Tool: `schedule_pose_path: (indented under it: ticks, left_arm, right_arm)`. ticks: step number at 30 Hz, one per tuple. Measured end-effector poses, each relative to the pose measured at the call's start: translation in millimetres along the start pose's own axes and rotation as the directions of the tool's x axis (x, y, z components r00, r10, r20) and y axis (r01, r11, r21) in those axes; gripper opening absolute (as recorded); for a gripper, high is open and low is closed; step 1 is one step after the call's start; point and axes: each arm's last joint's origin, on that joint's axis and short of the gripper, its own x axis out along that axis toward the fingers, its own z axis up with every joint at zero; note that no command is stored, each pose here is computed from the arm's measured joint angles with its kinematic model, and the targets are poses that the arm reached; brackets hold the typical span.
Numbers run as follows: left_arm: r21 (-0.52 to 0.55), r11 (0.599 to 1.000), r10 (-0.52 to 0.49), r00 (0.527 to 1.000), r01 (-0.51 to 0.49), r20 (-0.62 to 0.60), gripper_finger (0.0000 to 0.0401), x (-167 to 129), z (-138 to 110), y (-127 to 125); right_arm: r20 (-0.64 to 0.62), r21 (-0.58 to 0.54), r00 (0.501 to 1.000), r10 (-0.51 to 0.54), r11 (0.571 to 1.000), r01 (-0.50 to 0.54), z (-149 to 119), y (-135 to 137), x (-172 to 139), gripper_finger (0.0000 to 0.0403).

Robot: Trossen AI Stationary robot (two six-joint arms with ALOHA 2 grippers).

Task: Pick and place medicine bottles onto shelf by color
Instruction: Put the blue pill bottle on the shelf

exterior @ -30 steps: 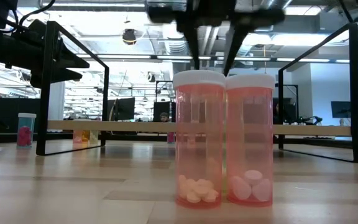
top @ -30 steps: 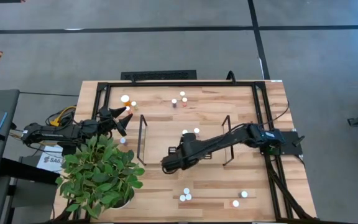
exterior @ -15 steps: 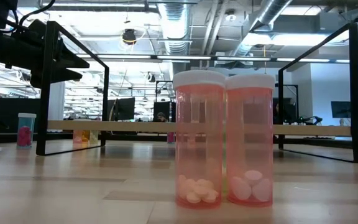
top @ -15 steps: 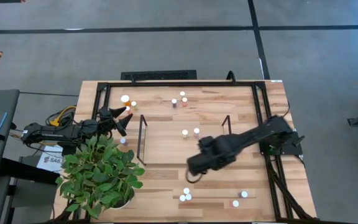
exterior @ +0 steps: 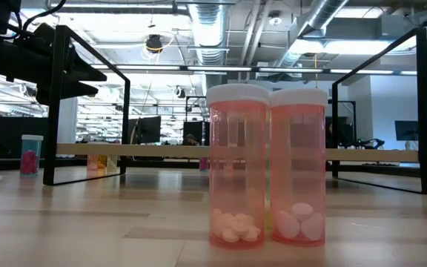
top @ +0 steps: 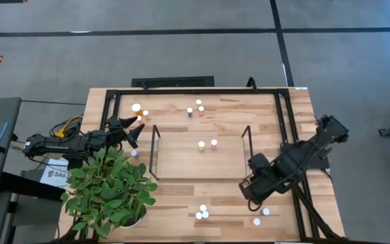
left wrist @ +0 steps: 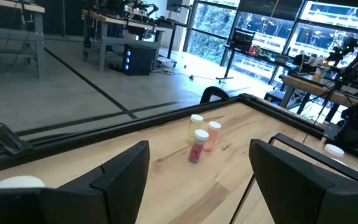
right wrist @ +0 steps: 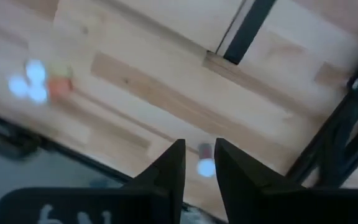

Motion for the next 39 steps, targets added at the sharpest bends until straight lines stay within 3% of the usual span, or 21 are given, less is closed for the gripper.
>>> schedule_pose_path:
  ticks: [4,15,23,26,29,32,36,39]
  left_arm:
    - [0.0,1.0,0.001,1.0,-0.001,0.0,0.0265,0,0,0]
    - [0.0,1.0,0.0,1.0,0.0,0.0,0.0265,0,0,0]
    - [0.0,1.0,0.0,1.0,0.0,0.0,0.0265,0,0,0]
    - [0.0,1.0,0.0,1.0,0.0,0.0,0.0265,0,0,0]
    - [0.0,1.0,0.0,1.0,0.0,0.0,0.0265,0,0,0]
    - [0.0,1.0,0.0,1.0,0.0,0.0,0.0265,0,0,0]
    - [0.0,1.0,0.0,1.0,0.0,0.0,0.0265,0,0,0]
    - [0.0,1.0,0.0,1.0,0.0,0.0,0.0265,0,0,0]
  right_arm:
    - [-0.029,-0.156,1.0,0.002,0.988,-0.006,-16,-3,-2,0.0109]
    - [-0.035,-0.294,0.999,0.007,0.956,-0.017,-58,-15,-5,0.011]
    - [-0.096,-0.101,0.99,0.104,0.988,-0.113,-81,-13,-8,0.011]
    - [-0.09,0.056,0.991,0.1,0.994,-0.095,-90,-18,-8,0.011]
    - [-0.073,0.26,0.993,0.095,0.963,-0.073,-96,-20,-7,0.0109]
    - [-0.059,0.393,0.996,0.064,0.919,-0.036,-103,-17,1,0.011]
    - [-0.066,0.504,0.998,0.003,0.863,0.031,-115,-4,22,0.0113]
    - [-0.106,0.512,0.993,-0.053,0.853,0.1,-121,3,35,0.0113]
